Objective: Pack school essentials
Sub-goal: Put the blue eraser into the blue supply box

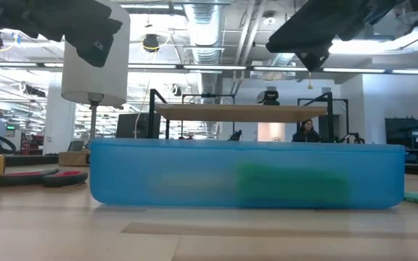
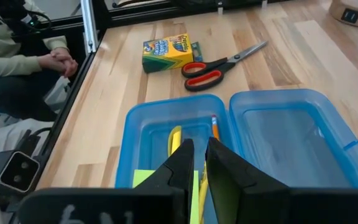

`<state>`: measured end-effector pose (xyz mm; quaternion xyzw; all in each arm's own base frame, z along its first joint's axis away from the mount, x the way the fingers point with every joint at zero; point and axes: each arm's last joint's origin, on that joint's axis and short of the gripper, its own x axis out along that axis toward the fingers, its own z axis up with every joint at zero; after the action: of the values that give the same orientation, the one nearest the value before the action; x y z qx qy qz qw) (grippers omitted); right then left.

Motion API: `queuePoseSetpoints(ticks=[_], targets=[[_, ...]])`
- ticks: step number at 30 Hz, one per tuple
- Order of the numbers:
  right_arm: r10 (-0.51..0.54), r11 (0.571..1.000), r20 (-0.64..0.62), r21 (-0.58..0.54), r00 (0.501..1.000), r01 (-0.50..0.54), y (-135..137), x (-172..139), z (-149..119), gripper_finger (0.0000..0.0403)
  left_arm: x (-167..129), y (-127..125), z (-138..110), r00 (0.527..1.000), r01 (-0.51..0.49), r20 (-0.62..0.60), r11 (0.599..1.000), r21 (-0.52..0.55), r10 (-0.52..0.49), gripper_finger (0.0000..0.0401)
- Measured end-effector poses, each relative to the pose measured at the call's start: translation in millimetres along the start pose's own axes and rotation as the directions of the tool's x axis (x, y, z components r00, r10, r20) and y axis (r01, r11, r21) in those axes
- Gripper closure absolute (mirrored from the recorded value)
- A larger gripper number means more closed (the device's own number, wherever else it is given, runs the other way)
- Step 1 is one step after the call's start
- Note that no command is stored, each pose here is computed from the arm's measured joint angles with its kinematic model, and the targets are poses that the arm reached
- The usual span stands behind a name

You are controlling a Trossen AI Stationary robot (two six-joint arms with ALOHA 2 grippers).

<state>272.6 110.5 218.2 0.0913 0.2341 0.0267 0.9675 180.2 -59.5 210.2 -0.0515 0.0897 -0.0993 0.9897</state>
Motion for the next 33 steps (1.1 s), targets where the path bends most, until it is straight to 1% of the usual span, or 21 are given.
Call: queuePoseSetpoints(ticks=[3, 9, 17, 23, 27, 31, 33], targets=[[-0.012, 1.0, 0.004, -0.006, 1.0, 0.012, 0, 0, 0, 0.034, 0, 0, 0, 1.0, -0.017, 0.004, 1.0, 0.0, 0.017, 0.0303], [-0.016, 1.0, -0.002, -0.001, 1.0, 0.016, -1, 0, -1, 0.034, 0, 1, 1, 1.0, -0.019, 0.007, 1.0, 0.003, 0.019, 0.0303], [-0.064, 0.993, -0.106, 0.091, 0.992, 0.074, -6, -2, -7, 0.034, 0, 1, 1, 1.0, -0.019, 0.007, 1.0, 0.002, 0.019, 0.0303], [-0.071, 0.991, -0.234, 0.093, 0.97, 0.095, 9, -11, -5, 0.034, 0, 1, 1, 1.0, -0.019, 0.007, 1.0, 0.002, 0.019, 0.0303], [-0.055, 0.993, -0.332, 0.08, 0.942, 0.086, 21, -20, -7, 0.034, 0, 1, 1, 1.0, -0.019, 0.007, 1.0, 0.002, 0.019, 0.0303], [0.011, 0.996, -0.405, 0.082, 0.914, 0.025, 36, -27, -17, 0.0339, 0, 1, 1, 1.0, -0.019, 0.007, 1.0, 0.002, 0.019, 0.0303], [0.037, 0.995, -0.433, 0.1, 0.901, 0.007, 43, -30, -22, 0.0339, 0, 1, 1, 1.0, -0.019, 0.007, 1.0, 0.001, 0.019, 0.0303]])
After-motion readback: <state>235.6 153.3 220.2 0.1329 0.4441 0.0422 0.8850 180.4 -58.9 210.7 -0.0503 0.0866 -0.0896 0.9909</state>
